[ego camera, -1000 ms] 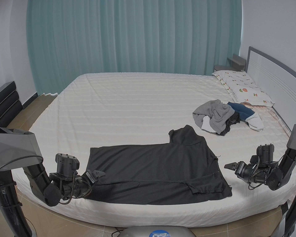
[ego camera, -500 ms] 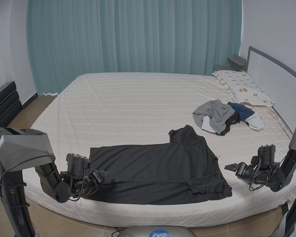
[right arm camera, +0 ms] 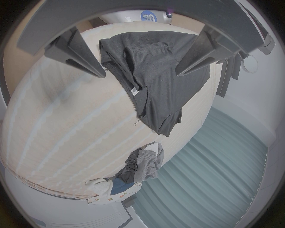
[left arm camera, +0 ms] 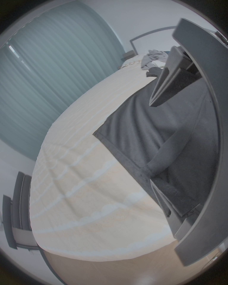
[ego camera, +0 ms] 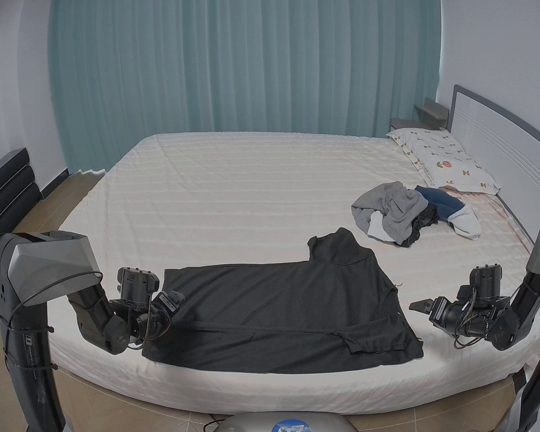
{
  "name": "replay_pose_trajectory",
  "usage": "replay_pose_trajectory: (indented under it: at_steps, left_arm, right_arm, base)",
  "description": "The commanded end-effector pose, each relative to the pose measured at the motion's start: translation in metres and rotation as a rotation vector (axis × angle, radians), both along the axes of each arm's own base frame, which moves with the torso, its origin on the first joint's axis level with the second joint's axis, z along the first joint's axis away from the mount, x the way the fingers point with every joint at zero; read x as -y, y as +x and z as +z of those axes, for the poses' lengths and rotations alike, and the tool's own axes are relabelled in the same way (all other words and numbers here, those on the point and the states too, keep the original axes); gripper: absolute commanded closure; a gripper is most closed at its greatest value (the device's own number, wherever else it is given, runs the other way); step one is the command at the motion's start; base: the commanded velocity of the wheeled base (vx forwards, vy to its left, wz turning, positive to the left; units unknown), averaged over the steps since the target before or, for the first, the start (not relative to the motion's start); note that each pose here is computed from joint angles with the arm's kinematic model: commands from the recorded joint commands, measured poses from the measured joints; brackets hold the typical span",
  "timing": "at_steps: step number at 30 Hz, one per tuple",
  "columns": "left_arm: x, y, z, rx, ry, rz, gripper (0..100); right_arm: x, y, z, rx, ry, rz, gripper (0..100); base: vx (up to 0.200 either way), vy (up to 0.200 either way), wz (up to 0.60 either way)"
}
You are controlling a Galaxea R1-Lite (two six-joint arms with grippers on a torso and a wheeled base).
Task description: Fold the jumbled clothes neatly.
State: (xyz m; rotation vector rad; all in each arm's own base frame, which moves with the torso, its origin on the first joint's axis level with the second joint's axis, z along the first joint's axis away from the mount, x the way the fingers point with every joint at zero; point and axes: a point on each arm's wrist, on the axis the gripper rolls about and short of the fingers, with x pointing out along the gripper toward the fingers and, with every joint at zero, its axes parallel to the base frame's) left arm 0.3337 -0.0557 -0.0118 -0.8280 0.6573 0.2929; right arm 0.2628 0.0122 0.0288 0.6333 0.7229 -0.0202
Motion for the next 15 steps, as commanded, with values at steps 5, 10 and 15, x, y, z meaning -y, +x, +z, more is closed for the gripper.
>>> replay_pose_trajectory:
  at_steps: [5, 10, 15]
  left_arm:
    - [-0.046, 0.012, 0.009, 0.045, -0.037, 0.143, 0]
    - [-0.049, 0.0, 0.025, 0.049, -0.118, 0.054, 0]
    - [-0.047, -0.016, 0.031, 0.035, -0.117, -0.184, 0]
  right_arm:
    - [-0.003, 0.0, -0.003, -0.013, 0.0, 0.013, 0]
    - [-0.003, 0.0, -0.004, -0.017, -0.001, 0.012, 0]
    - [-0.004, -0.001, -0.004, -0.02, -0.003, 0.016, 0]
  base:
    - [0.0, 0.0, 0.0]
    - [0.0, 0.0, 0.0]
    - [0.0, 0.0, 0.0]
